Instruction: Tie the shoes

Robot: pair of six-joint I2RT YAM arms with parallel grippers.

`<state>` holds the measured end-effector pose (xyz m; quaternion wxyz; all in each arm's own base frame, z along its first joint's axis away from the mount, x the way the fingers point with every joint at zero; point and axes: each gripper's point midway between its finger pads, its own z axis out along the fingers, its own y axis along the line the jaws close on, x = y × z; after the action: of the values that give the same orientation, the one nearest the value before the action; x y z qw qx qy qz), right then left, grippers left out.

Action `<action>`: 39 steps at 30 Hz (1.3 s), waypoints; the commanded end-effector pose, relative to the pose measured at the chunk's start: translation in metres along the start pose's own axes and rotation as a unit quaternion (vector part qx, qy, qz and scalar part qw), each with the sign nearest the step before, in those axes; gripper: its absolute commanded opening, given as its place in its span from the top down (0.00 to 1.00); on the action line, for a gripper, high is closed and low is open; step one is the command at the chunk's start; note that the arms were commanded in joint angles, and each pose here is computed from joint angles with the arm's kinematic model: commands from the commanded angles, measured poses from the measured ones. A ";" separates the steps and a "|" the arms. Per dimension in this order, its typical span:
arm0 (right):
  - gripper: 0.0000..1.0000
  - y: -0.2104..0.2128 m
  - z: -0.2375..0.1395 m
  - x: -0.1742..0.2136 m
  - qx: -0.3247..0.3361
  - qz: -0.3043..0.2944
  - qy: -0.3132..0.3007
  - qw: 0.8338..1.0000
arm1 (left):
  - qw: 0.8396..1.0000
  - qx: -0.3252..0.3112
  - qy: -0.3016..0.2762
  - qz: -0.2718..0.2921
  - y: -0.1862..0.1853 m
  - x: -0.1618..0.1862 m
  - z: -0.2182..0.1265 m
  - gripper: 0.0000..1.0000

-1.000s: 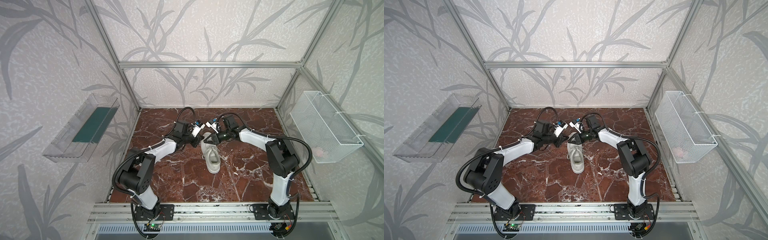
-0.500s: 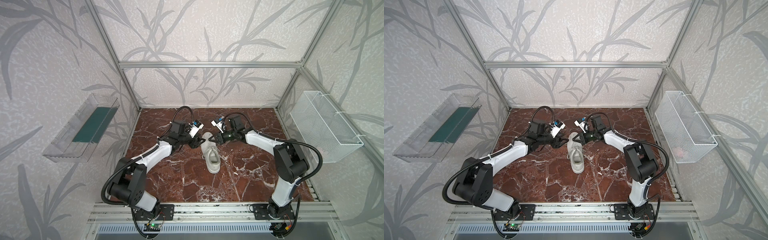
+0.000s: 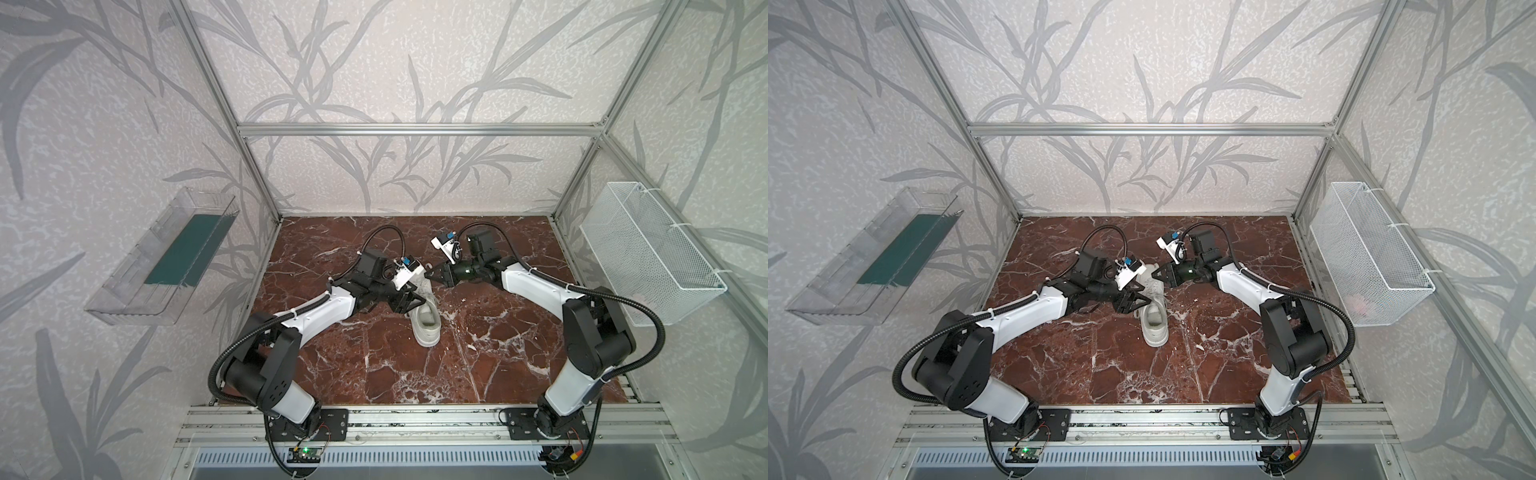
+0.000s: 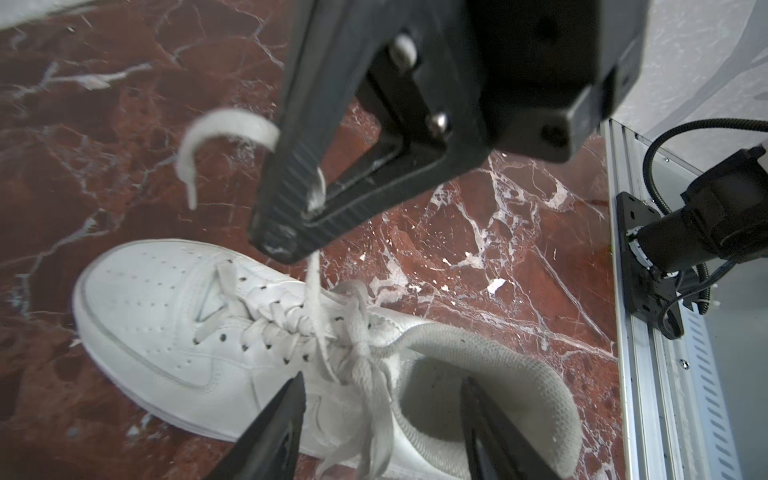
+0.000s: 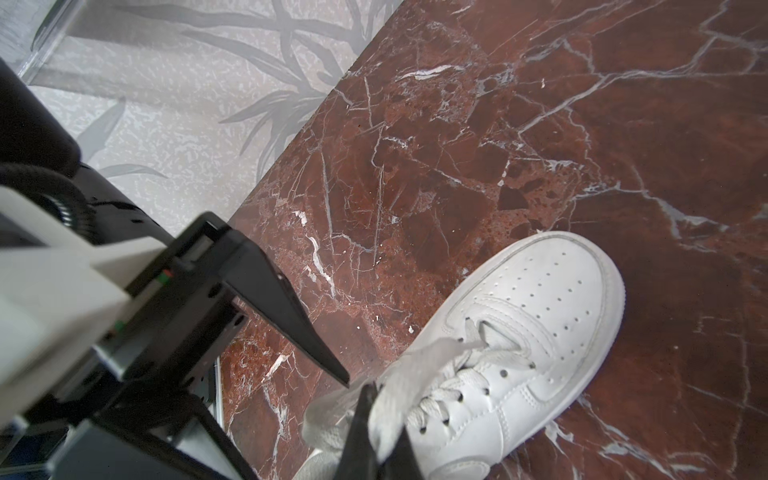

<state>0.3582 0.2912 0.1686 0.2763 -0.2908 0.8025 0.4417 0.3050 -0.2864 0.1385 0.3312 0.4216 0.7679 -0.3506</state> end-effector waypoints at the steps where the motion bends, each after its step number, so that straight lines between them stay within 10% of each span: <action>1: 1.00 0.010 -0.019 -0.011 0.006 -0.024 -0.019 1.000 | 1.000 0.016 0.011 -0.006 -0.004 0.006 0.005 0.40; 14: 1.00 -0.002 -0.039 -0.004 0.030 -0.019 -0.025 0.999 | 0.998 -0.012 0.057 -0.015 0.006 0.031 0.009 1.00; 39: 1.00 -0.054 -0.041 0.043 0.075 0.082 0.031 0.993 | 0.996 -0.022 0.082 -0.018 0.015 0.042 0.006 1.00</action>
<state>0.3528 0.2281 0.1403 0.2556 -0.2362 0.8492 0.3970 0.3031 -0.2727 0.1042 0.2889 0.4238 0.7996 -0.3123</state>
